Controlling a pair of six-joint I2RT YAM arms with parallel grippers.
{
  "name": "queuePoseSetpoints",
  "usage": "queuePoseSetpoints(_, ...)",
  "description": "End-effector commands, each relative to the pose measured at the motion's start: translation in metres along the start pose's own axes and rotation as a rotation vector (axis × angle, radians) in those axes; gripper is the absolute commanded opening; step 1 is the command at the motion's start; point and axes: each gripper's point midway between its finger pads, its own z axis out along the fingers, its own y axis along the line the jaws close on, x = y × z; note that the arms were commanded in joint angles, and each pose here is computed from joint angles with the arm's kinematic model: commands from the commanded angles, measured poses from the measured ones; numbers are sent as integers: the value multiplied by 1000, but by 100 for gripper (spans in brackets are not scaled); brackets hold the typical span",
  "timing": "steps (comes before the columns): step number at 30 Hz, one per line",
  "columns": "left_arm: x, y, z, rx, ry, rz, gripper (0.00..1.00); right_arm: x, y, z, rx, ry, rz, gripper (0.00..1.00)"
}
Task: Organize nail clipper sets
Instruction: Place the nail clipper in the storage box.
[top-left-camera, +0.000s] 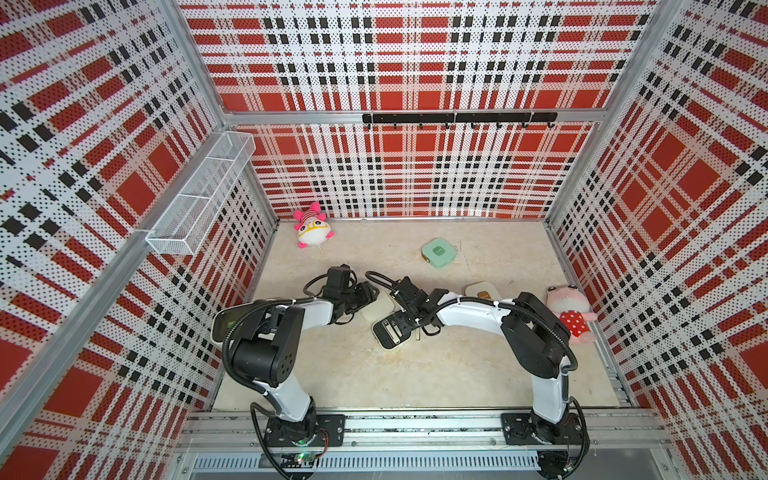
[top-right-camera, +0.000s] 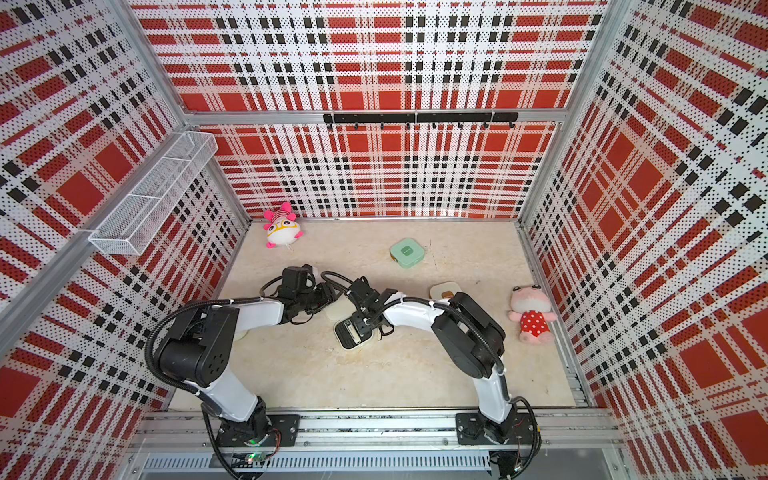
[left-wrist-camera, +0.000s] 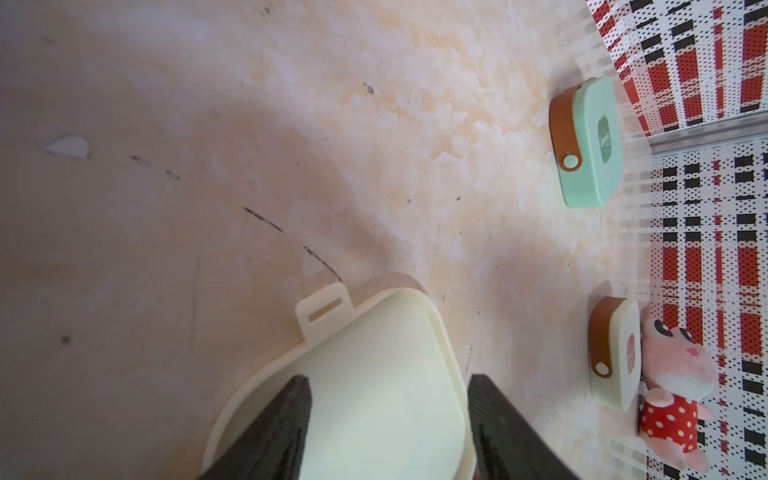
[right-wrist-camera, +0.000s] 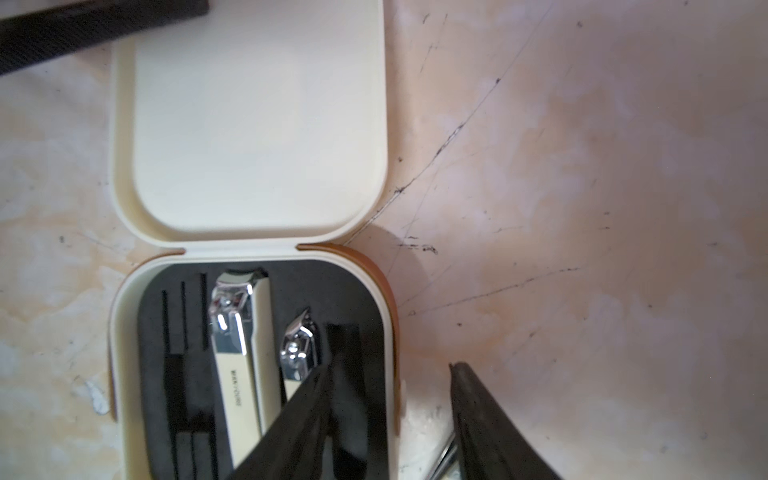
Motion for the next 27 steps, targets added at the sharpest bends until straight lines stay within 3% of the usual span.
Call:
queuePoseSetpoints(1, -1, -2, 2, -9, 6, 18, 65, -18, 11, -18, -54, -53, -2, 52)
queuePoseSetpoints(27, 10, -11, 6, 0, 27, 40, 65, 10, 3, 9, -24, 19, 0, 48)
